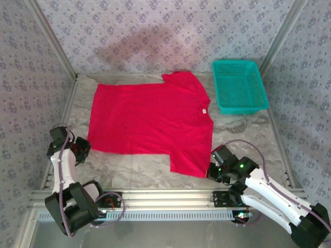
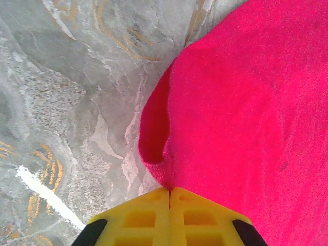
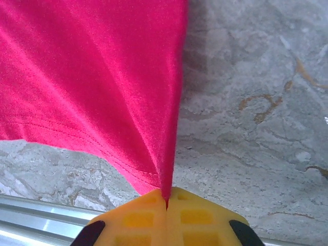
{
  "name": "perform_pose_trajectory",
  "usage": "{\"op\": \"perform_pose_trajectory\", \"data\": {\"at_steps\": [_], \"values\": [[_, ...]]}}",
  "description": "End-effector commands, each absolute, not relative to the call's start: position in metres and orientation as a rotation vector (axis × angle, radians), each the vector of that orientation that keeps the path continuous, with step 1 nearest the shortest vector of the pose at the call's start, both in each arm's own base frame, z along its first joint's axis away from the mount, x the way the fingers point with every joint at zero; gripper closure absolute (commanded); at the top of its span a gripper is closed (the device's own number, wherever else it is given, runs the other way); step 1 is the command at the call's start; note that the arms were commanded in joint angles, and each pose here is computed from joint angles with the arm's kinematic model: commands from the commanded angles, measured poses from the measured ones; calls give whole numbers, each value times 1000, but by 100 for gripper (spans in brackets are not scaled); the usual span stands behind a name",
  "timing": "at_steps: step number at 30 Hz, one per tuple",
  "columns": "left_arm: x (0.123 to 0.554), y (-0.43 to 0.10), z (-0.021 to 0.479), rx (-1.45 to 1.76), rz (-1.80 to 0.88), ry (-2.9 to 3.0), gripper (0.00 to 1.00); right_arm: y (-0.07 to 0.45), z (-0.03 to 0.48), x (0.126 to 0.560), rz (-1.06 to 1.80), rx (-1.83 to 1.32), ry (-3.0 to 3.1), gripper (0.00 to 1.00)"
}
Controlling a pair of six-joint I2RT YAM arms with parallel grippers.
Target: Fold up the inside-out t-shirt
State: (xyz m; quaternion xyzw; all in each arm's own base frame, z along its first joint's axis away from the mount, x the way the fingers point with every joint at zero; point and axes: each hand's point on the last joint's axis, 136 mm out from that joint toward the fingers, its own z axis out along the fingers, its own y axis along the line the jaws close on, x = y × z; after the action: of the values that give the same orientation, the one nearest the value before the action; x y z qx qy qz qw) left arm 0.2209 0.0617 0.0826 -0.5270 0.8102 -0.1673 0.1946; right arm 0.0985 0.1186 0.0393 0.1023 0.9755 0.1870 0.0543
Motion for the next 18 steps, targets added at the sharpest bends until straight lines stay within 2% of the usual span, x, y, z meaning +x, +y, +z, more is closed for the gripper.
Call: {"op": "perform_pose_trajectory", "data": {"at_steps": [1,2,3,4,5,6,9,12,14,18], "values": [[212,62,83,-1528,-452,2253,99,109,45,100,481,363,2970,66],[211,61,82,-1530,-459,2251,96,105,49,102,441,368,2961,59],[211,60,82,-1530,-462,2252,88,100,55,105,401,373,2945,54],[210,60,82,-1532,-463,2252,73,93,63,109,347,380,2922,44],[211,60,84,-1527,-461,2254,64,89,71,113,311,378,2901,40],[212,61,89,-1510,-452,2254,61,86,82,118,282,336,2877,37],[221,70,114,-1424,-402,2214,58,92,113,146,256,241,2783,36],[239,74,148,-1303,-330,2177,57,121,130,185,311,139,2730,35],[269,61,162,-1199,-383,2156,55,149,132,221,406,100,2713,35],[350,15,157,-1034,-531,2238,52,193,137,326,533,67,2645,35]]}}
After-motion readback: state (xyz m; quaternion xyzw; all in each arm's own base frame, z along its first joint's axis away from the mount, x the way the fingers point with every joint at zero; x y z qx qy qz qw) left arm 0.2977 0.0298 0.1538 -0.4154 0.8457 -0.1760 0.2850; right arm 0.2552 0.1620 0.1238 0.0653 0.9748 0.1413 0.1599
